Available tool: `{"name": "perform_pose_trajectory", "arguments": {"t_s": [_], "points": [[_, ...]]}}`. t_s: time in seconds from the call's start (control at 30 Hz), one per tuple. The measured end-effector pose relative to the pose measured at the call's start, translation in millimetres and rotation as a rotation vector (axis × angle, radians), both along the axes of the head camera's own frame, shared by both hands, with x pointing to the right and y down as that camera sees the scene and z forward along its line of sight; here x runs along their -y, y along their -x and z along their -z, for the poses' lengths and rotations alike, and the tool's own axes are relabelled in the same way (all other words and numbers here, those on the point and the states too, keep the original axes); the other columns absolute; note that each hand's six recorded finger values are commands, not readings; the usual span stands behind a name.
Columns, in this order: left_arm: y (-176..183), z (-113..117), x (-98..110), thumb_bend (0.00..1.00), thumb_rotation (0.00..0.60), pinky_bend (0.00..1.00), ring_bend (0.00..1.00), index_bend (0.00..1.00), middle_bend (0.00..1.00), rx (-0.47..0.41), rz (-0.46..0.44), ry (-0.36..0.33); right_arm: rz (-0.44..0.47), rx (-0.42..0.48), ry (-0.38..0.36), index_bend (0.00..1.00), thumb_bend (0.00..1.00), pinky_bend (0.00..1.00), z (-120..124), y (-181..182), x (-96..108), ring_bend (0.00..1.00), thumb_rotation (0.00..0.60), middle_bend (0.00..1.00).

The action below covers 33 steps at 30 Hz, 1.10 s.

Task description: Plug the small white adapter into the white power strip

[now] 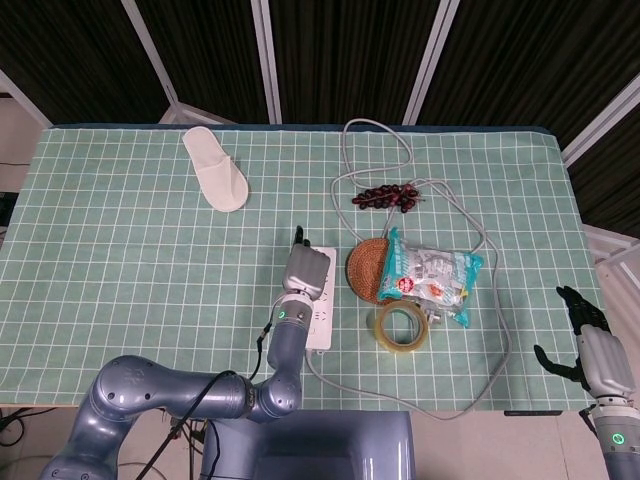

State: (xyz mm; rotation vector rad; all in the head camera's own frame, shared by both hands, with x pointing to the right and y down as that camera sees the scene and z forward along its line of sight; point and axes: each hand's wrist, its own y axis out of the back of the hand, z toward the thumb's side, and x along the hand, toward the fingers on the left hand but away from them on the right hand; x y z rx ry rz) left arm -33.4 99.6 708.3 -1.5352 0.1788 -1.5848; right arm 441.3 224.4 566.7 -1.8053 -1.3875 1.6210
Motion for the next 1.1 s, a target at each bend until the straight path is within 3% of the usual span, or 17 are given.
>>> {"name": "perform_pose_trajectory", "arguments": {"t_s": [0.67, 0.77, 0.83, 0.93, 1.0, 1.1], "points": [[-3, -4, -5, 0.59, 0.6, 0.0, 0.21, 0.71, 0.73, -0.012, -0.002, 0.008, 0.001, 0.002, 0.0, 0.0, 0.39, 0.0, 0, 0, 0, 0.0, 0.6, 0.0], [-3, -4, -5, 0.51, 0.6, 0.0, 0.2, 0.6, 0.61, -0.006, -0.006, 0.011, 0.001, 0.002, 0.0, 0.0, 0.39, 0.0, 0, 0, 0, 0.0, 0.6, 0.0], [-2, -3, -5, 0.38, 0.6, 0.0, 0.18, 0.48, 0.46, -0.001, -0.009, 0.011, 0.001, 0.001, 0.001, 0.0, 0.39, 0.0, 0, 0, 0, 0.0, 0.6, 0.0], [0, -1, -2, 0.15, 0.6, 0.0, 0.07, 0.25, 0.19, 0.006, -0.015, 0.005, 0.001, 0.002, 0.002, 0.0, 0.39, 0.0, 0, 0, -1, 0.0, 0.6, 0.0], [1, 2, 0, 0.06, 0.6, 0.0, 0.02, 0.12, 0.07, 0.013, -0.022, -0.008, 0.001, 0.001, 0.001, 0.0, 0.39, 0.0, 0, 0, -1, 0.0, 0.6, 0.0], [4, 7, 5, 0.0, 0.6, 0.0, 0.0, 0.01, 0.0, 0.015, -0.025, -0.031, 0.003, 0.0, 0.001, 0.0, 0.39, 0.0, 0, 0, -1, 0.0, 0.6, 0.0]]}}
